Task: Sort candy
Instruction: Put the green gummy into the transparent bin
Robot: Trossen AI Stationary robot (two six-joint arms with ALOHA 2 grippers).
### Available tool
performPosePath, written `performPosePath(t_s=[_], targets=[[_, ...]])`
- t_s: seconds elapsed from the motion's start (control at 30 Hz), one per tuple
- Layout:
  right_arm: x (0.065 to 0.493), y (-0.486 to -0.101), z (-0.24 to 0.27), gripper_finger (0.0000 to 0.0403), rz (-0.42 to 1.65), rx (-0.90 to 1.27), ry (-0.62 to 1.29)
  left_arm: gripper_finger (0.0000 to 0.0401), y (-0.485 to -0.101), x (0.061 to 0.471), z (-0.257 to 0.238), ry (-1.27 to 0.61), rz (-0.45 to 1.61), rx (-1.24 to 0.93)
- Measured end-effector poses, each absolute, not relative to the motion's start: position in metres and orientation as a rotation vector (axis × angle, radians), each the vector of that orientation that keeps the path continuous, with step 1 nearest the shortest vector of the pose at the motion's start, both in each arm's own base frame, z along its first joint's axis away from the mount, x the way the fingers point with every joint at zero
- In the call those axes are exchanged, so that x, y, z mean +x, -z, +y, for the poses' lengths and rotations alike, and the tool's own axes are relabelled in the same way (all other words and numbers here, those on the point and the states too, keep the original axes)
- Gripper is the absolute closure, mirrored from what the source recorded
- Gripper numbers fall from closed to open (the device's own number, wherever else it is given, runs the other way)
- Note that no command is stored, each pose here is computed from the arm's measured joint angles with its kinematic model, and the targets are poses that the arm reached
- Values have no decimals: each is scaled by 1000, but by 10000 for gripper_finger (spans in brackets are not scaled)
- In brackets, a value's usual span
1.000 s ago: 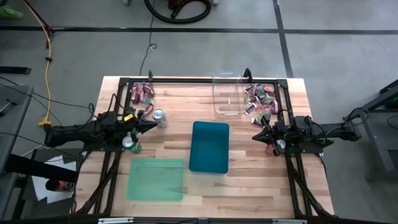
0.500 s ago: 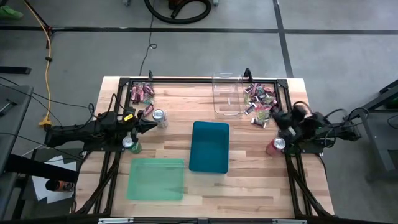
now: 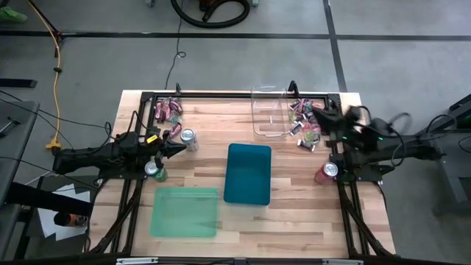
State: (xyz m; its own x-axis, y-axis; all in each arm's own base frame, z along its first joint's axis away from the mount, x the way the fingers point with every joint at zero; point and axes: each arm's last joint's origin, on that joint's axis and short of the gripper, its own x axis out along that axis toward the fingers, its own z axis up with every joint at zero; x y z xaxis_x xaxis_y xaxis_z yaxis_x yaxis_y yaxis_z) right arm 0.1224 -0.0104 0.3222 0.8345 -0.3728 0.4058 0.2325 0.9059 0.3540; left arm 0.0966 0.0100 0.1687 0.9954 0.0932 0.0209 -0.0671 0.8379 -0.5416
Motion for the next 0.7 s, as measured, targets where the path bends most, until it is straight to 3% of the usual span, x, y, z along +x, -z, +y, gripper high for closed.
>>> performPosePath(t_s=[0.17,0.37,0.57,0.7], targets=[[162,-344,-36,402,-62,261,557,400,-169,97,10,-85,-47,-571],[177,-354,-69,402,377,268,779,400,-169,97,10,-85,-47,-571],[163,-338,-91,393,608,543,1048,400,-169,97,10,-85,-47,-571],[145,-319,-92,352,694,770,1232,400,-169,97,10,-85,-47,-571]])
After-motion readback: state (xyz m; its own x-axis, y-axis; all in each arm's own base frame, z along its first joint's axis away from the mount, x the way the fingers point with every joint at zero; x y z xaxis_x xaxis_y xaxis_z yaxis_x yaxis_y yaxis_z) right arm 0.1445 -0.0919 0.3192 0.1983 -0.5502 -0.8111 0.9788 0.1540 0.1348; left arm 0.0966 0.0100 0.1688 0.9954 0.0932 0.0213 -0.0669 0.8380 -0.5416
